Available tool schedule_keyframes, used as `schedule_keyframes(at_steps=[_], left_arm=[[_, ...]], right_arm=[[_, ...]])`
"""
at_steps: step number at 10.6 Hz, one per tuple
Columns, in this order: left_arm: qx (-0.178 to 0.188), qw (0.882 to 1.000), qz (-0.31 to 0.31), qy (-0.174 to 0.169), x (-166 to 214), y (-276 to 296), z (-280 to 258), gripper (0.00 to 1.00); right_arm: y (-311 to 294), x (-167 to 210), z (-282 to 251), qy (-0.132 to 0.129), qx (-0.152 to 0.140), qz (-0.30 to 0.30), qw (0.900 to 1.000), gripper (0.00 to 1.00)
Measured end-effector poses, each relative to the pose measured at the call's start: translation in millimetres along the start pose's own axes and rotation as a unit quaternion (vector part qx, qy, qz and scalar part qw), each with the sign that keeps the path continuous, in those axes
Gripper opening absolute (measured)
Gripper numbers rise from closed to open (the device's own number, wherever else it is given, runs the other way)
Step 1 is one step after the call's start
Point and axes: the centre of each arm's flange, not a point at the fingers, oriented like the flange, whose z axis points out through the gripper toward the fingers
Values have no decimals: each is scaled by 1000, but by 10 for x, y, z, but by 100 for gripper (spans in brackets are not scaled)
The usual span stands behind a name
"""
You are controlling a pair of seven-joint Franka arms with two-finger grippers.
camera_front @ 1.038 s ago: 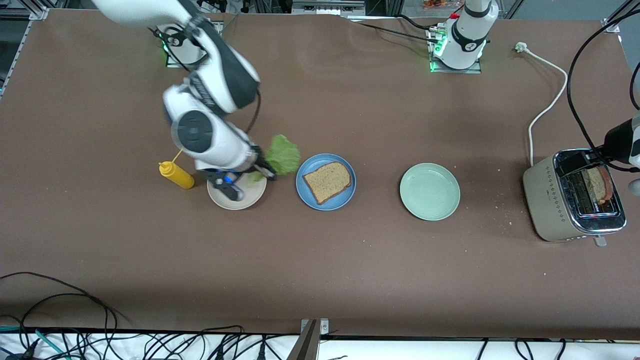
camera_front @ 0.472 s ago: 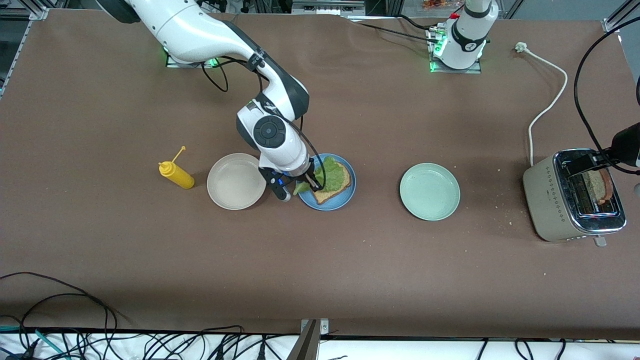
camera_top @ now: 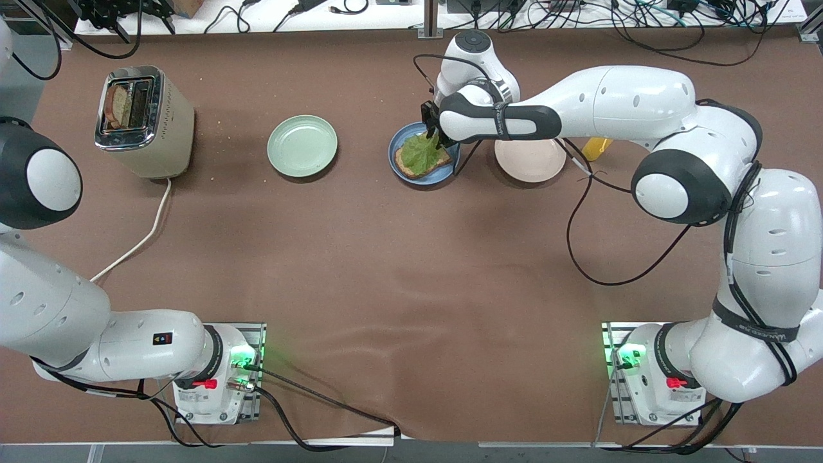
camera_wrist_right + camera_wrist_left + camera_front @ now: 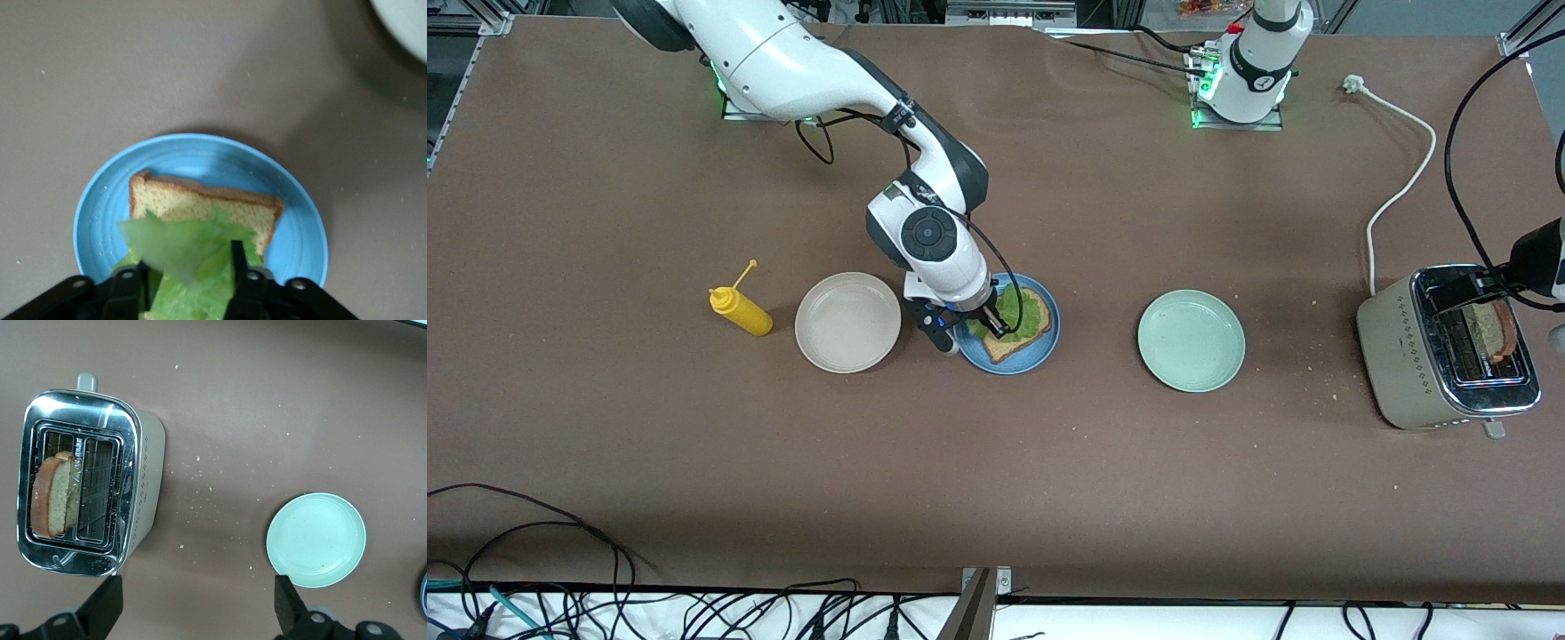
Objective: Make sandwich in blue plate with both arms
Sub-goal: 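Lower the lettuce onto the bread and open the right gripper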
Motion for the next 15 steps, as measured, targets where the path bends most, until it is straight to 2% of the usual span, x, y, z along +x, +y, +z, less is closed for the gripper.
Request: schedule_keyframes(at_steps=[1,4,6,7,10,11,13,15], left_arm=[[0,1000,1,1,-1,11,-12,100],[-1,1000,3,6,-19,29,-65,100],[-1,1000,2,6,-20,18,-71,100],[-1,1000,0,6,-18,2,-72,100],[-1,1000,-2,6,-14,-23,-72,100],[-1,1000,-2,6,-14,-22,-71,100],[-1,1000,-2,6,-15,-23,-68,100],[-1,1000,-2,5,-15,-24,-64,100]], right_arm=[[-9,14,-11,14,2,-12,1000,56],[-78,79,-152,30,15,-20,999,97],[-123,299,-435,51,9,-19,998,100],[-129,431,-649,60,-7,-37,998,100],[-29,920,-1478,72,-52,-141,986,100],[43,1090,-1728,66,-62,-169,981,100],[266,1477,-2222,26,-81,-238,968,100],[622,2016,-2674,-16,-102,-325,940,100]])
